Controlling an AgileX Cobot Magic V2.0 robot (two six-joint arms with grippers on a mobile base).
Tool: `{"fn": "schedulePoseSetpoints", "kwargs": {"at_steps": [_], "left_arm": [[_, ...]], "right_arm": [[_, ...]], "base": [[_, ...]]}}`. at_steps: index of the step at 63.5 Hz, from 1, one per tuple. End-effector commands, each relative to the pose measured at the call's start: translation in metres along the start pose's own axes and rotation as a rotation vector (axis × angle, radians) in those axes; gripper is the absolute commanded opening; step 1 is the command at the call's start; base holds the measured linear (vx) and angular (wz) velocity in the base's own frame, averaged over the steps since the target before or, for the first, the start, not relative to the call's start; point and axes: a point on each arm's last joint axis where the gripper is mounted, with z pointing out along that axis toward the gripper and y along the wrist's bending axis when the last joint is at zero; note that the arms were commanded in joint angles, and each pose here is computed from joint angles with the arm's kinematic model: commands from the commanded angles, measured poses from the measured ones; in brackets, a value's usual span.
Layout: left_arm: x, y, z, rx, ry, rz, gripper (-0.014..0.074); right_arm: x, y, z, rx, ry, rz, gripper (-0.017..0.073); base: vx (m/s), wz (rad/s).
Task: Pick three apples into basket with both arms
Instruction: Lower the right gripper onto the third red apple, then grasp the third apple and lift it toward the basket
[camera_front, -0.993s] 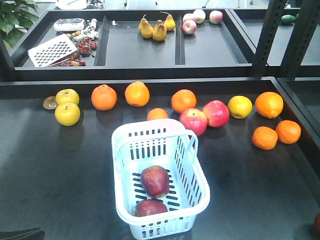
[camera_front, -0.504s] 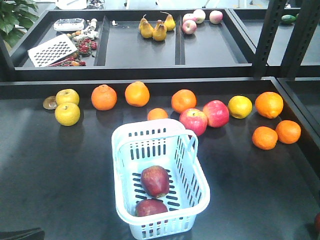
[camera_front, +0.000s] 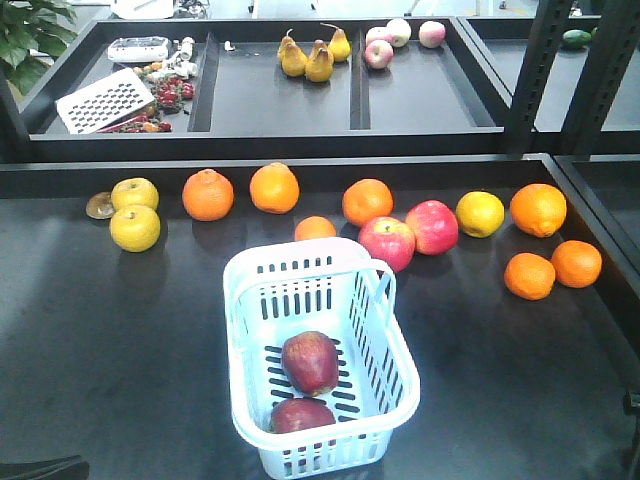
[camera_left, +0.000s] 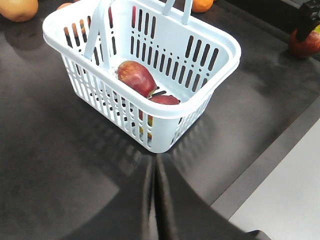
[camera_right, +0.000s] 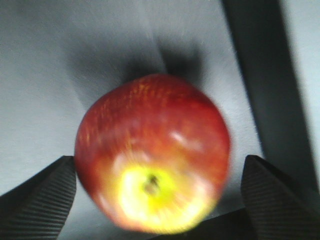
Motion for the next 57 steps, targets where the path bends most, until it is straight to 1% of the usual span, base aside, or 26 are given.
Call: {"fn": "schedulePoseSetpoints", "kwargs": {"at_steps": [1,5,12,18,22,29,36,37,45,54,57], "left_arm": [[-0.013,0.0,-0.003,-0.011,-0.075,-0.026,-0.0006],[-0.013,0.0,-0.003,-0.011,-0.075,-0.026,-0.0006],[-0.013,0.0,-0.003,-0.011,-0.075,-0.026,-0.0006],[-0.013,0.0,-0.003,-0.011,-0.076,-0.026,-0.0006],[-0.013,0.0,-0.003,-0.012,-0.077,-0.026,-0.0006],[-0.013,0.0,-0.003,-0.012,-0.077,-0.026,-0.0006],[-0.013,0.0,-0.003,-0.012,-0.077,-0.026,-0.0006],[-0.013,0.0,-0.003,-0.012,-0.077,-0.026,-0.0006],[-0.013,0.0,-0.003,-0.012,-0.077,-0.026,-0.0006],[-0.013,0.0,-0.003,-0.012,-0.077,-0.026,-0.0006],[-0.013,0.0,-0.003,-0.012,-0.077,-0.026,-0.0006]], "right_arm": [[-0.007,-0.004,-0.007,0.017,-0.043,-0.016,0.0613],[-0.006,-0.004,-0.005,0.016,-0.036,-0.017,0.06],[-0.006,-0.004,-0.008,0.015,-0.042,-0.014,0.0542],[-0.006,-0.003,-0.015,0.006,-0.06,0.002,0.0439],[-0.006,-0.002,-0.025,-0.007,-0.093,0.013,0.034],[-0.004,0.002,-0.048,-0.043,-0.172,-0.008,0.0162],[0.002,0.014,-0.077,-0.098,-0.257,-0.088,0.0004],[0.003,0.016,-0.081,-0.105,-0.27,-0.107,-0.0013],[0.013,0.039,-0.112,-0.184,-0.362,-0.185,-0.0009],[0.031,0.067,-0.14,-0.253,-0.408,-0.295,-0.0006],[0.039,0.076,-0.15,-0.282,-0.427,-0.317,-0.0005]], "base": [[0.0,0.0],[0.0,0.0],[0.0,0.0],[0.0,0.0],[0.0,0.0],[0.0,0.0],[0.0,0.0],[0.0,0.0],[0.0,0.0],[0.0,0.0],[0.0,0.0]]}}
